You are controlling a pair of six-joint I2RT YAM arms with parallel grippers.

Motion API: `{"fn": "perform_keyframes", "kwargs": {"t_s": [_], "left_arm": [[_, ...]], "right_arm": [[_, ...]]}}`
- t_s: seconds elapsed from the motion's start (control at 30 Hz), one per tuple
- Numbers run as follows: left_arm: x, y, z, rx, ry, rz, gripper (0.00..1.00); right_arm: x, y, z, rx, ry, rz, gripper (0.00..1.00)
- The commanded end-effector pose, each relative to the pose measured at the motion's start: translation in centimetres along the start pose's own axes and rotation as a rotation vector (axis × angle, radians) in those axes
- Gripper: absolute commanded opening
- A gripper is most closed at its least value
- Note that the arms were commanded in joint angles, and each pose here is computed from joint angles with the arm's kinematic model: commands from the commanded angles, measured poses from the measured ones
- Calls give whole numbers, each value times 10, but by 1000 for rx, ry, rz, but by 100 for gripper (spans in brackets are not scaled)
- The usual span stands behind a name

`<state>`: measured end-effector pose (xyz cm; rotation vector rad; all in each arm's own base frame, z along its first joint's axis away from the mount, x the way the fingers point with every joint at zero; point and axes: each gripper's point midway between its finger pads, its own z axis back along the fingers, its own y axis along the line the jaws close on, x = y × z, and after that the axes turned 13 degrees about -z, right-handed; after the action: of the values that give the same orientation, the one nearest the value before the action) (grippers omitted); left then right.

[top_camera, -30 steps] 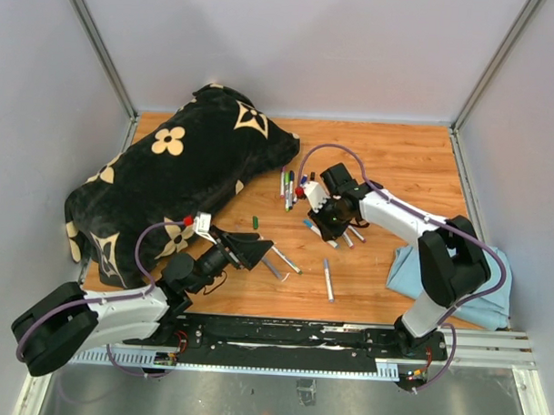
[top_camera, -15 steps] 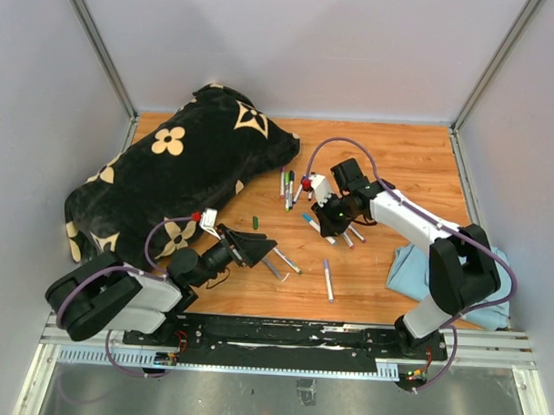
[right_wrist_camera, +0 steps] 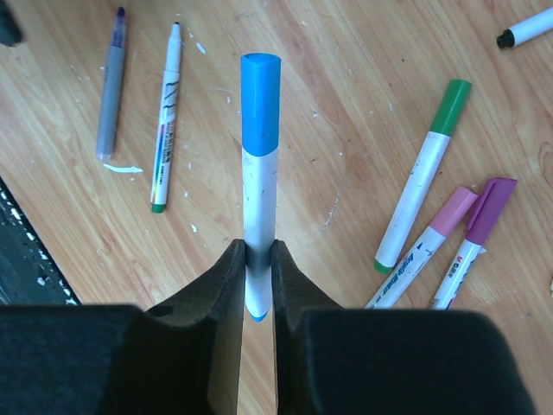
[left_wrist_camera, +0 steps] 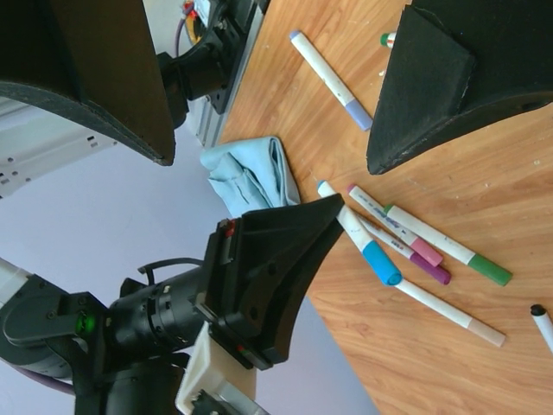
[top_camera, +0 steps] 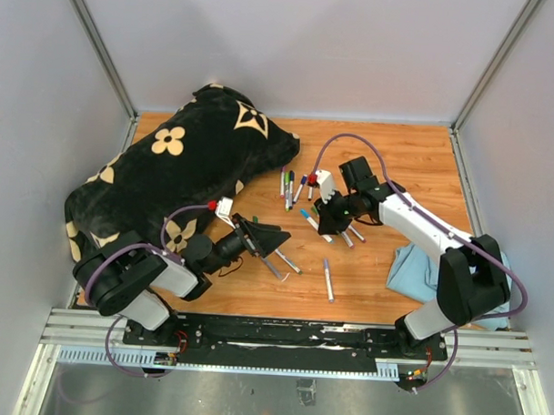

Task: Open the pen caps
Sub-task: Pick up the pen from the center of the board.

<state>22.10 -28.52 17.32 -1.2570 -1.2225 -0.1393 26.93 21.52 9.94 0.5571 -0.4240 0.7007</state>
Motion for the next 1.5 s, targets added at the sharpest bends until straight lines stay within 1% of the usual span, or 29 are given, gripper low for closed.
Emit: {"fn": "perform_keyframes", "kwargs": {"t_s": [0.0,0.2,0.47,0.57,0.63,0.77,0.83,0.87,1.0,1.07,1.1,1.23,1.27,1.3,1.33,1.47], "left_arm": [[14,-6,-17,-37,-47,-10,96],[16,-2,-38,-38,-58,18,91],[18,6,-63,-18,-78,67,87],[18,8,-70,-8,-76,74,83],[17,14,-74,15,-71,78,79],[14,18,-80,34,-56,80,66],[14,18,-83,36,-52,80,54],[13,18,-84,37,-49,82,51],[10,17,-85,32,-36,80,42],[8,16,-86,30,-30,78,34],[8,15,-86,28,-28,75,30],[5,13,-85,21,-18,69,5],[5,11,-83,17,-21,65,1],[6,9,-81,12,-23,61,1],[7,7,-79,6,-30,57,0],[13,-8,-69,-25,-62,29,0]], "right_arm": [[10,8,14,55,-80,-26,1],[17,21,24,113,-133,-15,1],[20,36,29,186,-158,-2,1],[20,40,30,205,-161,2,1],[20,43,31,218,-164,6,1],[20,47,32,241,-166,7,1],[21,48,32,246,-169,8,1],[21,48,32,248,-168,7,1],[21,49,33,250,-169,6,1],[21,49,32,254,-168,6,1],[20,50,32,258,-166,5,1],[19,54,33,282,-166,14,1],[19,56,33,292,-166,18,1],[18,58,34,304,-167,22,1],[18,60,35,315,-168,25,3],[17,65,36,348,-167,36,30]]}}
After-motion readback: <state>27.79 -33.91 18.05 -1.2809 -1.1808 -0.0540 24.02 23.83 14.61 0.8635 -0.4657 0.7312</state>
